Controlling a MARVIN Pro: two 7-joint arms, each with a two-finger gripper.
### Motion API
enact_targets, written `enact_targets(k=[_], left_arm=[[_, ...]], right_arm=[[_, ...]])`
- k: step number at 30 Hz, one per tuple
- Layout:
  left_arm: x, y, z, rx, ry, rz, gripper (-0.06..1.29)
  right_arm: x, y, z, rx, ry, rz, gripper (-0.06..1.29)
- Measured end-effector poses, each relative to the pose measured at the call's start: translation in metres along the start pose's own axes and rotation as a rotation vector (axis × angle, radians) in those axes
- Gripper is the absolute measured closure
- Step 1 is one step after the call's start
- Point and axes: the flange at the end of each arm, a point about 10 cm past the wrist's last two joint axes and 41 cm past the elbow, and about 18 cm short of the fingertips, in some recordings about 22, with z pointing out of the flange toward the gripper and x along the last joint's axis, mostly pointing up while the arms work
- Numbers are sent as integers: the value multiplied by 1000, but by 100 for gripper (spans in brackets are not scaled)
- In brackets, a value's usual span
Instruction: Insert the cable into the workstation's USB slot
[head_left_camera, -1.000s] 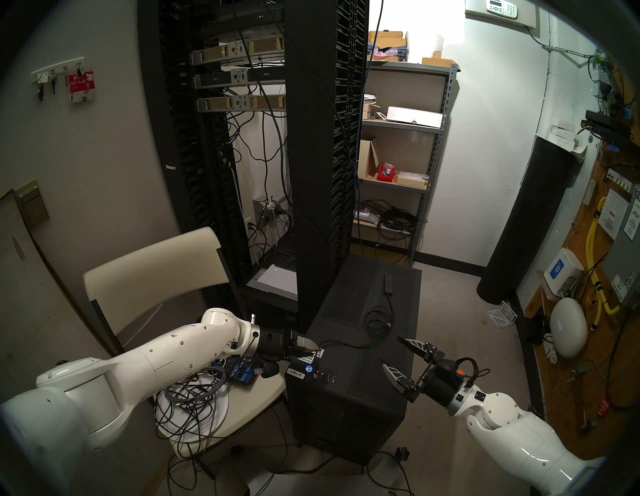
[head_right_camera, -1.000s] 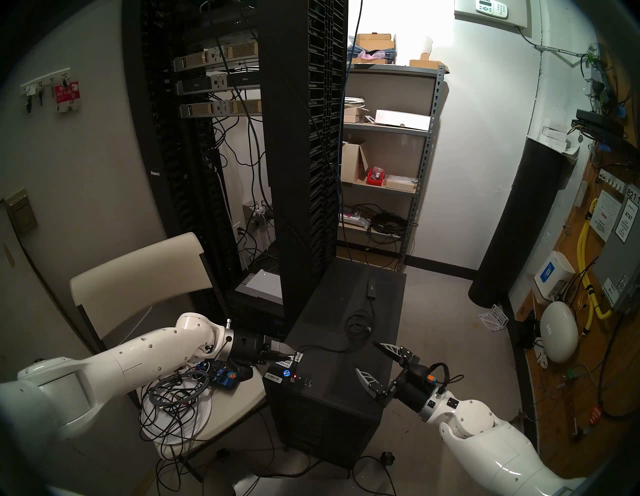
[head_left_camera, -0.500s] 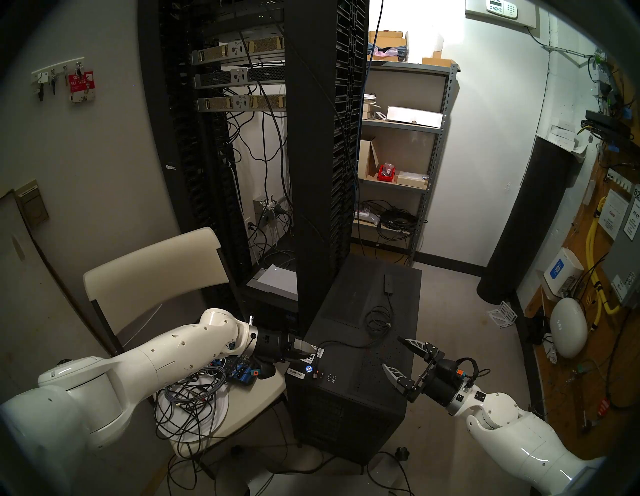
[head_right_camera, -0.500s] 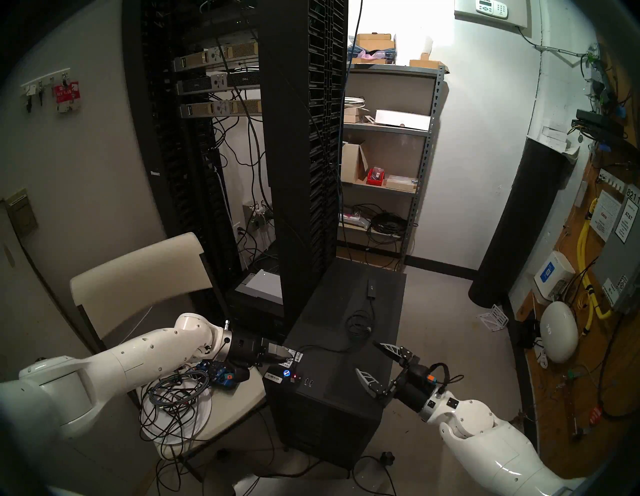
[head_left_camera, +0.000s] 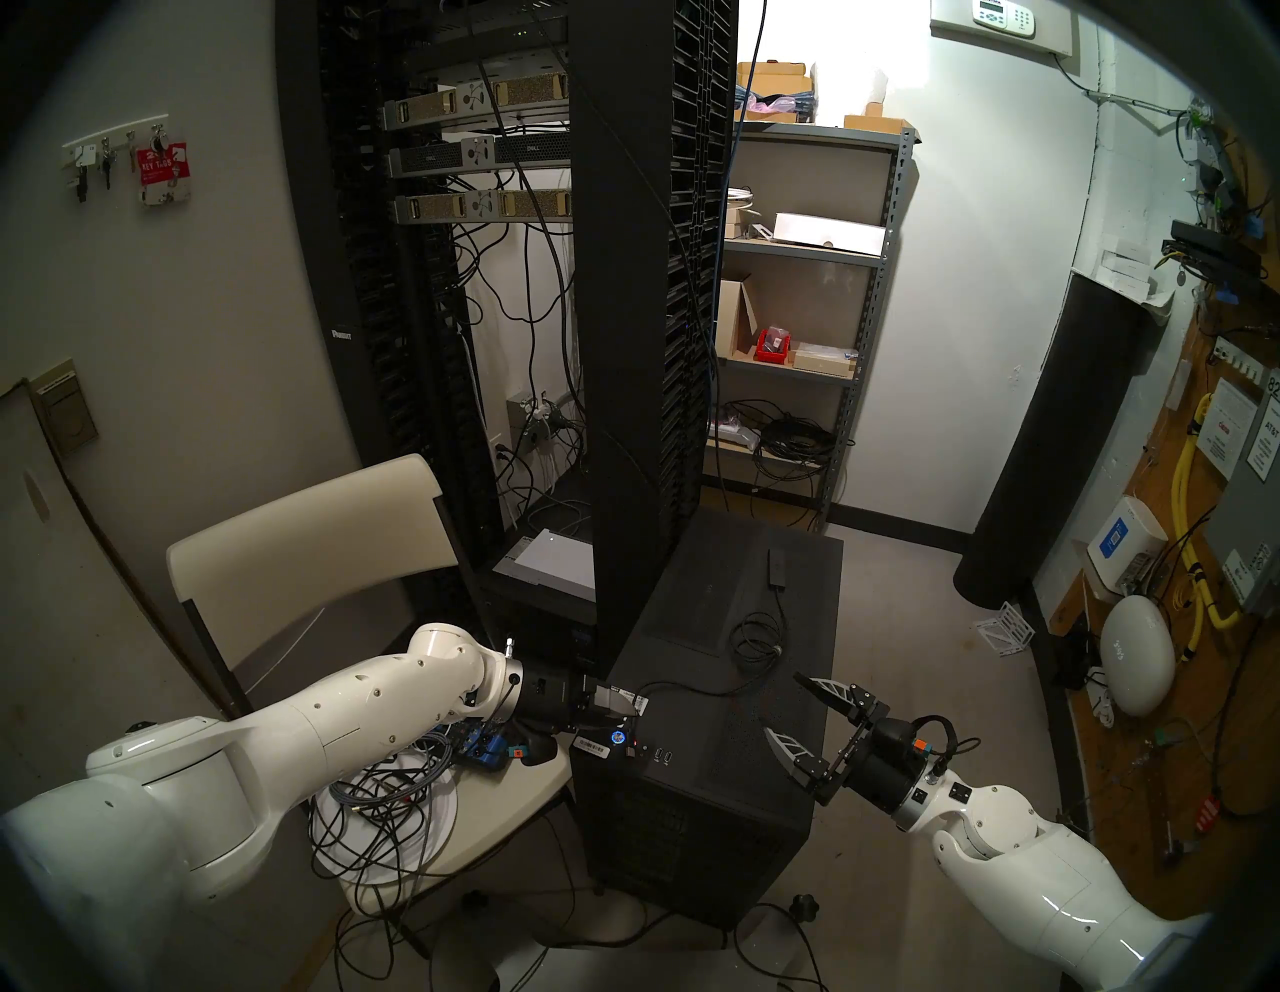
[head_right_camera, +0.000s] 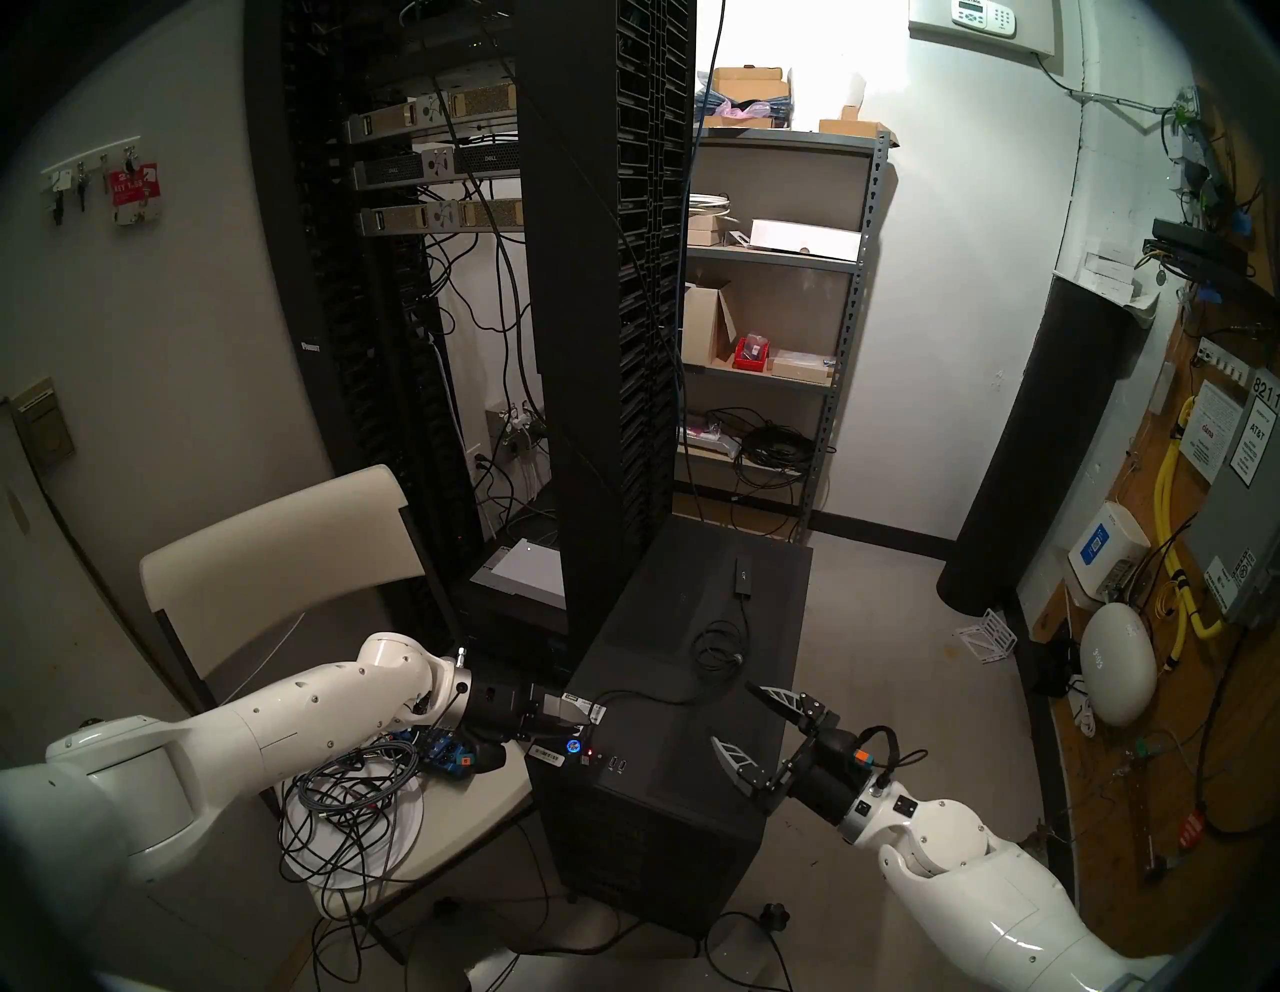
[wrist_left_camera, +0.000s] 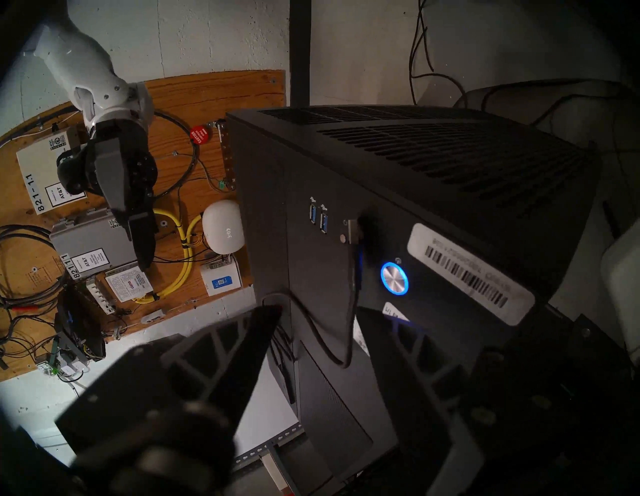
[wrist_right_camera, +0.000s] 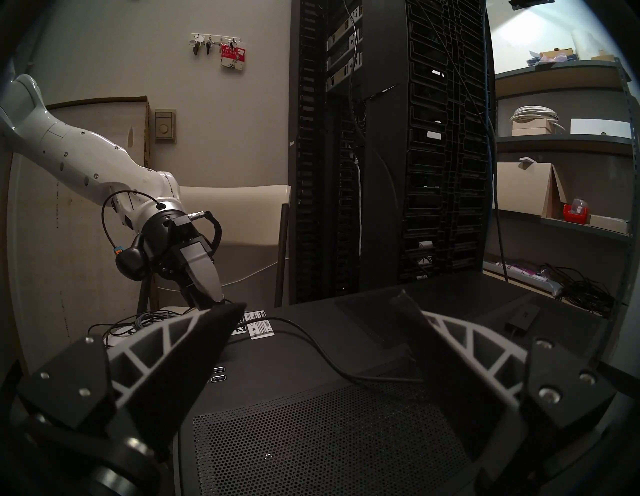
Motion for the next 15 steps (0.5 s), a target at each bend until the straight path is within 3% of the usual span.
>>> enact_targets(k=[15], left_arm=[[3, 5, 12, 2, -7, -3, 49]], right_arm=[[0, 0, 0, 0, 0, 0, 4]])
